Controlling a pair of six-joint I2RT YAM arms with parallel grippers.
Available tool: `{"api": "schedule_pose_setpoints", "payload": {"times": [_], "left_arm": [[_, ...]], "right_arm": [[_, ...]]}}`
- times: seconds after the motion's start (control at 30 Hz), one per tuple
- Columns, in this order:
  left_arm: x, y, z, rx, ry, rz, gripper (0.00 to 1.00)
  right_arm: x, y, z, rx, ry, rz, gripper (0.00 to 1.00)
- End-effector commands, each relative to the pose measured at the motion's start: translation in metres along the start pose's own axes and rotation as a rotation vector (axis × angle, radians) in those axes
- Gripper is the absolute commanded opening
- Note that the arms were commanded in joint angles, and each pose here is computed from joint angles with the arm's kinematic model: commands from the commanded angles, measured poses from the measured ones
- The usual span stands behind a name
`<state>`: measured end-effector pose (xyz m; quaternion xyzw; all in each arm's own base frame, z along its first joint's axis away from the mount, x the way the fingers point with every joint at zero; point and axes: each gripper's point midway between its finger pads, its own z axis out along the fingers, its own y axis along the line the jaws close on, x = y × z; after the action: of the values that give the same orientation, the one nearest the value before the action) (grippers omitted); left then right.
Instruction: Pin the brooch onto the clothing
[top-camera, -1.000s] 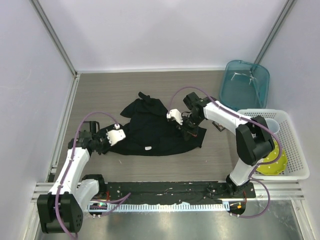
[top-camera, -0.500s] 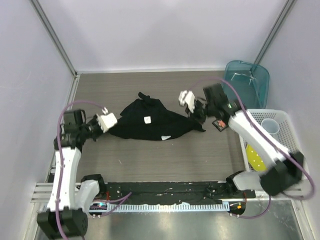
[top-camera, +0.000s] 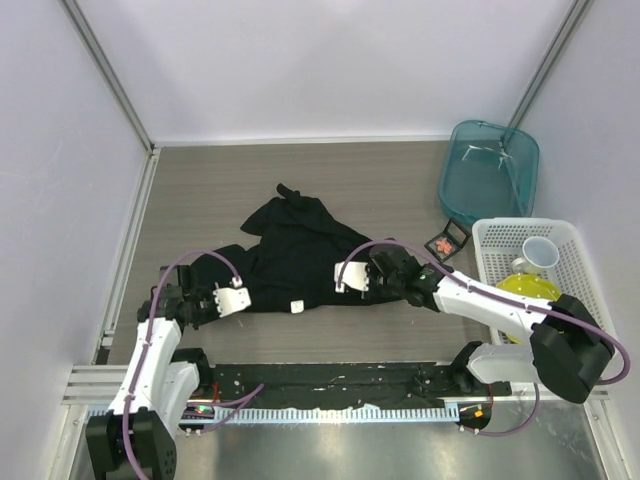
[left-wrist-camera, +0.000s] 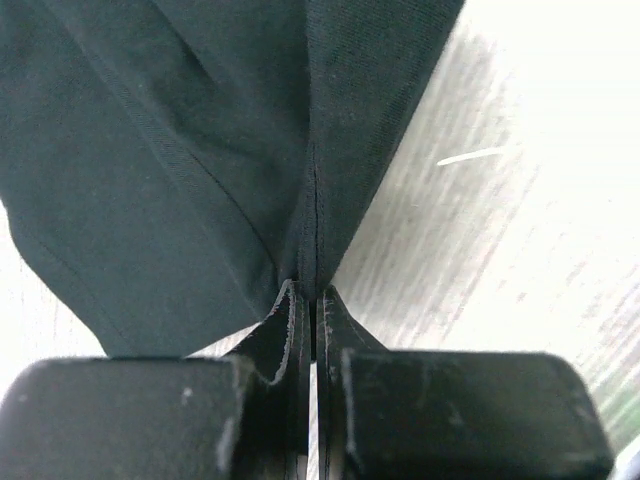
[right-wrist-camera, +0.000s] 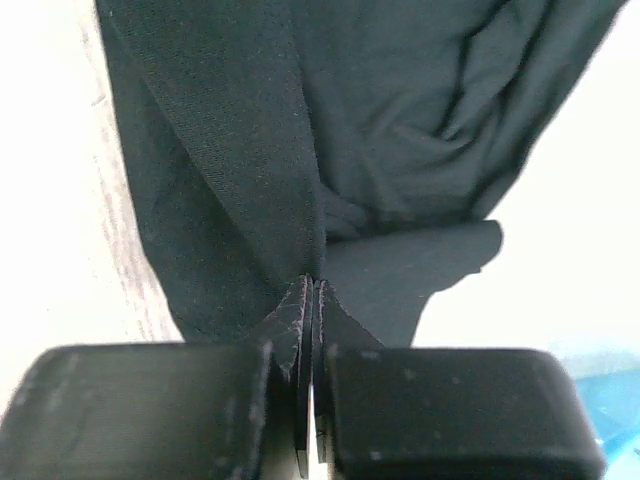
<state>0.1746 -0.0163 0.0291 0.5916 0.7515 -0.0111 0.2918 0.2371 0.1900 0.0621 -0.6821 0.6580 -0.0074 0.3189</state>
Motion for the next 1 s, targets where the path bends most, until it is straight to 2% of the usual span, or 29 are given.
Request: {"api": "schedule_pose_setpoints", "payload": {"times": [0.0, 0.13, 0.17, 0.2, 0.3, 0.43, 0.57, 0.73, 0.97], "left_arm": [[-0.004, 0.045, -0.006, -0.144, 0.013, 0.012, 0.0], [-0.009, 0.038, -0.003, -0.133, -0.024, 0.056, 0.0], [-0.009, 0.037, -0.002, -0.133, -0.028, 0.065, 0.0], [-0.009, 0.037, -0.002, -0.134, -0.029, 0.07, 0.0], [-0.01, 0.037, -0.004, -0.135, -0.03, 0.069, 0.0], [-0.011, 0.037, -0.004, -0.128, -0.03, 0.066, 0.0], [-0.011, 0.037, -0.004, -0.12, -0.027, 0.061, 0.0], [-0.01, 0.035, -0.004, -0.113, -0.027, 0.063, 0.0], [-0.012, 0.039, -0.005, -0.107, -0.027, 0.034, 0.0]], "right_arm": [[-0.027, -0.041, -0.016, 0.155, -0.091, -0.015, 0.01], [-0.024, -0.02, -0.023, 0.057, -0.106, -0.029, 0.02], [-0.023, -0.015, -0.024, 0.034, -0.108, -0.026, 0.07], [-0.02, -0.009, -0.026, 0.003, -0.095, -0.026, 0.19], [-0.021, -0.002, -0.03, -0.059, -0.098, -0.002, 0.37], [-0.019, 0.009, -0.026, -0.183, -0.072, 0.066, 0.4], [-0.016, 0.006, -0.021, -0.264, -0.05, 0.193, 0.52], [-0.012, -0.017, -0.015, -0.285, -0.047, 0.33, 0.53], [-0.009, 0.006, -0.013, -0.434, -0.024, 0.384, 0.49]]}}
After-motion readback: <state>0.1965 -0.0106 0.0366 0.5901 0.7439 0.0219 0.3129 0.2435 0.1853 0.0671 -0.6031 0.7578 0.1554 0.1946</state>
